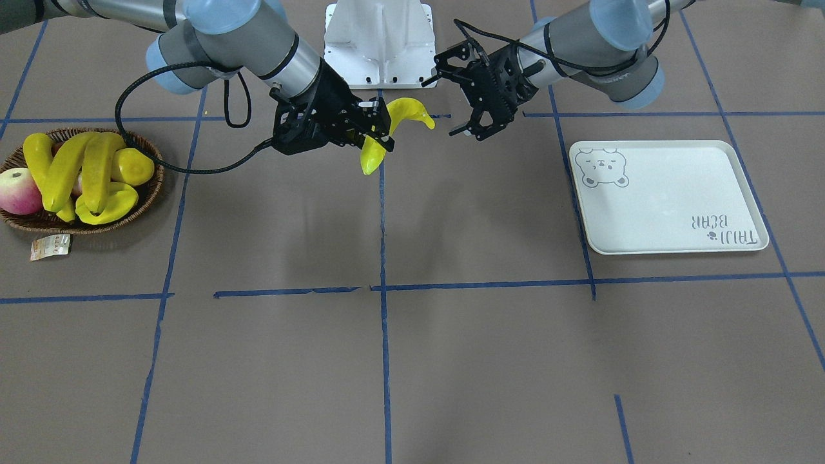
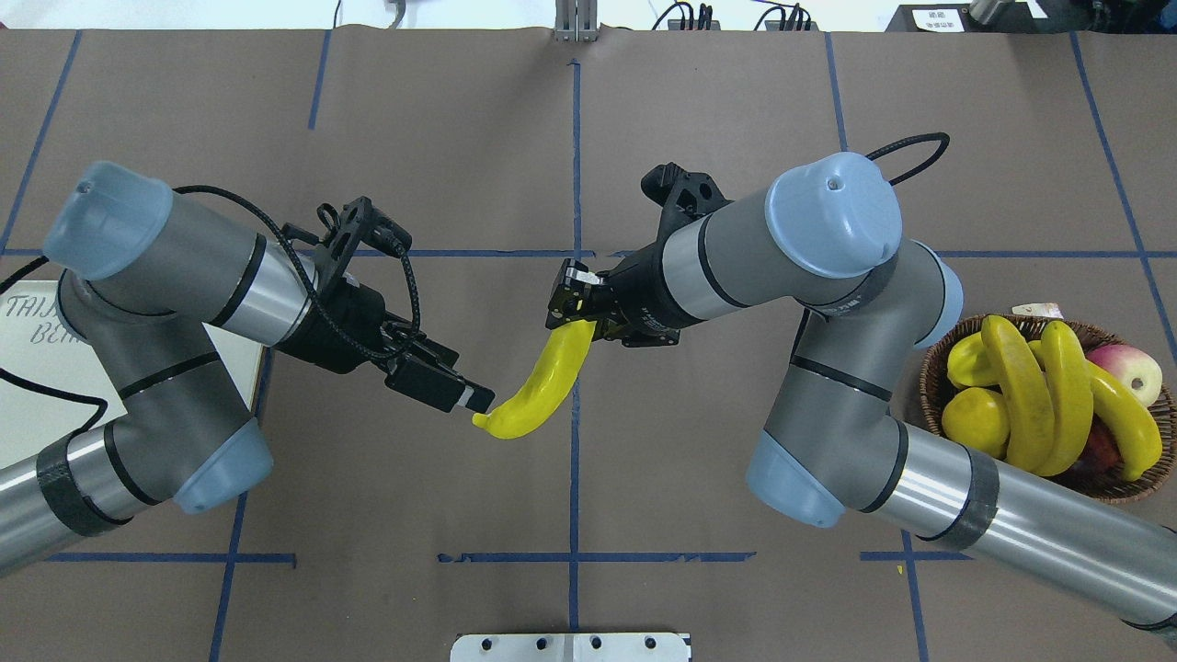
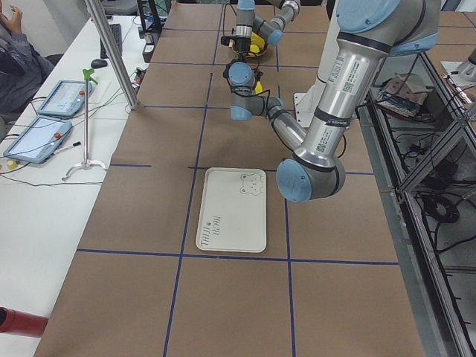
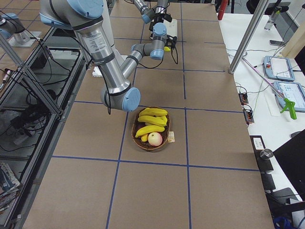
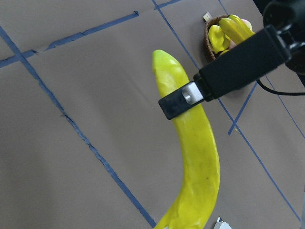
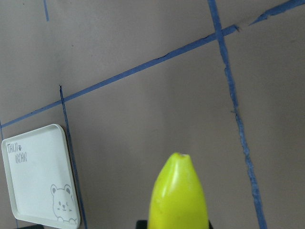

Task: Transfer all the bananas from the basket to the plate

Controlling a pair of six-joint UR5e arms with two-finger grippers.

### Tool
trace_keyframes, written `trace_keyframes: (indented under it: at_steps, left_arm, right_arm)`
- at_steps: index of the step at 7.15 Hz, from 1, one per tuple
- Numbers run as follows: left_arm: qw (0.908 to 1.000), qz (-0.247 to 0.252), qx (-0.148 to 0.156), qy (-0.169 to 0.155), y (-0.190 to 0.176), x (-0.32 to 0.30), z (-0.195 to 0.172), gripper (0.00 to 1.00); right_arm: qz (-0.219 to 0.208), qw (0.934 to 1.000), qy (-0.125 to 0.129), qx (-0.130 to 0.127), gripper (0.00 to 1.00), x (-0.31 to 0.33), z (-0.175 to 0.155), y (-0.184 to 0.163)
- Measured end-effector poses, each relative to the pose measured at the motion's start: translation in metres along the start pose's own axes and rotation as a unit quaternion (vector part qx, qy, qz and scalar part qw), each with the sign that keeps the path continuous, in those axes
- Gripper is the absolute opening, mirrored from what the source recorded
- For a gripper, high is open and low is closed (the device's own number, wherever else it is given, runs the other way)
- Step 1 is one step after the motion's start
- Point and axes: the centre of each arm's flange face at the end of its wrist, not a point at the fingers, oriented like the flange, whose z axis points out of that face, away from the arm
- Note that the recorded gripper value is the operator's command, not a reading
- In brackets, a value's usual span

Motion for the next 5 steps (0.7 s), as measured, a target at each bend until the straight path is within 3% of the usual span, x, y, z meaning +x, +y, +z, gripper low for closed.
trace_keyframes:
  at_steps: [3,5]
  left_arm:
    - [0.9996,0.013,-0.013,0.020,0.005,0.012,0.027,0.88]
    - [0.9993,0.014,-0.020,0.027,0.009,0.018,0.037,0.72]
  right_arm:
    - [0.002,1.0000,-0.004,-0.007,0.05,-0.006,0.003,0.009]
    - [0.006,0.9999,-0.006,-0.010,0.05,-0.008,0.004,0.013]
